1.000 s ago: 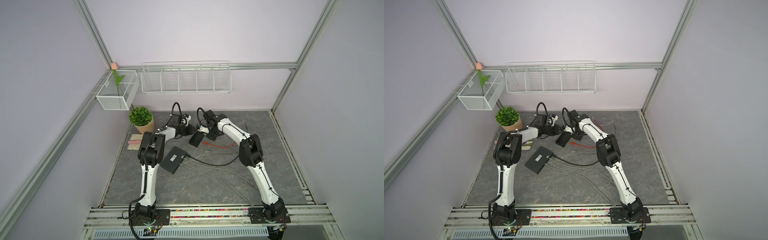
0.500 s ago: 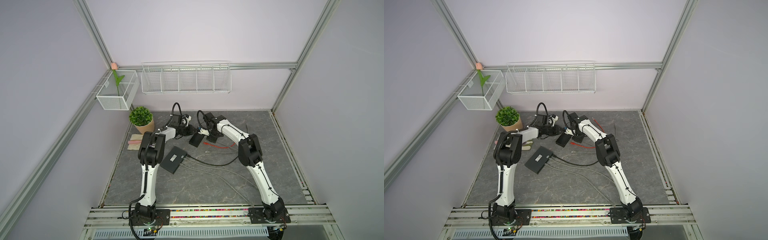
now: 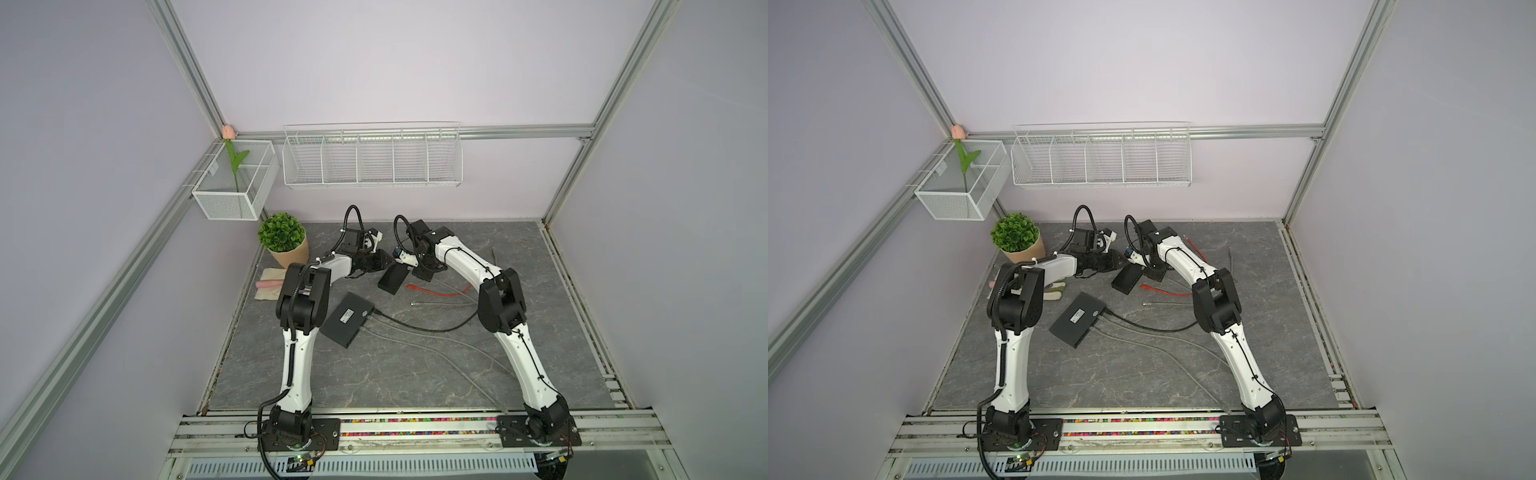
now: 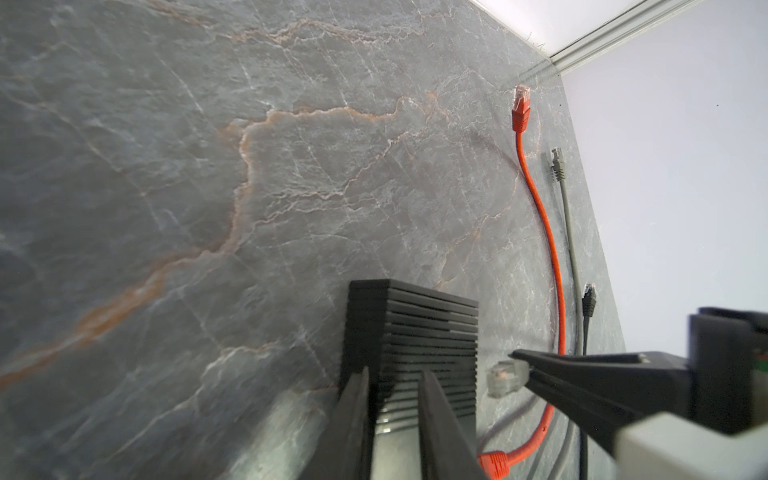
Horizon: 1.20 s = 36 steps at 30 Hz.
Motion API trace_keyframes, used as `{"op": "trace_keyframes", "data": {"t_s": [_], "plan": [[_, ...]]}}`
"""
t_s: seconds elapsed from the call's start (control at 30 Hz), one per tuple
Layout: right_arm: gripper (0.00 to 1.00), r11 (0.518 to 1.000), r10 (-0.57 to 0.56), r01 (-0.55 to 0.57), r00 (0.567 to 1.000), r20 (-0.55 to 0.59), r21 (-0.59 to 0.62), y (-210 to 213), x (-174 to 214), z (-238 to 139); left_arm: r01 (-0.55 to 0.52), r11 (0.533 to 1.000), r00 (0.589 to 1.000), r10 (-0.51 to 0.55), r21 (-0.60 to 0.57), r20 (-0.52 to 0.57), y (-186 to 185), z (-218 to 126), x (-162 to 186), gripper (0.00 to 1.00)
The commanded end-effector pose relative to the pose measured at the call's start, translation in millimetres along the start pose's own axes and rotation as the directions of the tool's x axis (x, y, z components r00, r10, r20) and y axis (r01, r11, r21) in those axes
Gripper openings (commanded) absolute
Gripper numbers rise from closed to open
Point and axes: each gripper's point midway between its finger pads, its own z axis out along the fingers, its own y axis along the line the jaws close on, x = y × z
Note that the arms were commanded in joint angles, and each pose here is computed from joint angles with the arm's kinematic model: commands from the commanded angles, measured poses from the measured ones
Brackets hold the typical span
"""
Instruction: Insert the plug into the switch port
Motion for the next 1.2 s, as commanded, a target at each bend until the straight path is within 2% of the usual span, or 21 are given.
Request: {"op": "trace_keyframes", "data": {"t_s": [0.0,0.2,1.17], "plan": [[0.07,1.0,0.005,-0.006,0.999,-0.034,-0.017,4.3,3.8,5.2,0.004,1.0,1.0,-0.004,-0.003,-0.014,3.0,6.8,9.1,0.23],[0.07,1.0,0.0,-0.001,0.998,-0.069,-0.012,4.4,11.0,6.9,-0.002,1.0,1.0,0.002,-0.004,-0.009,2.3,5.5,7.8,0.23],[0.07,0.999,-0.007,0.004,0.996,-0.086,-0.038,14.9,14.4,8.9,0.002,1.0,1.0,-0.002,-0.007,-0.006,4.4,4.9,7.1,0.22]]}}
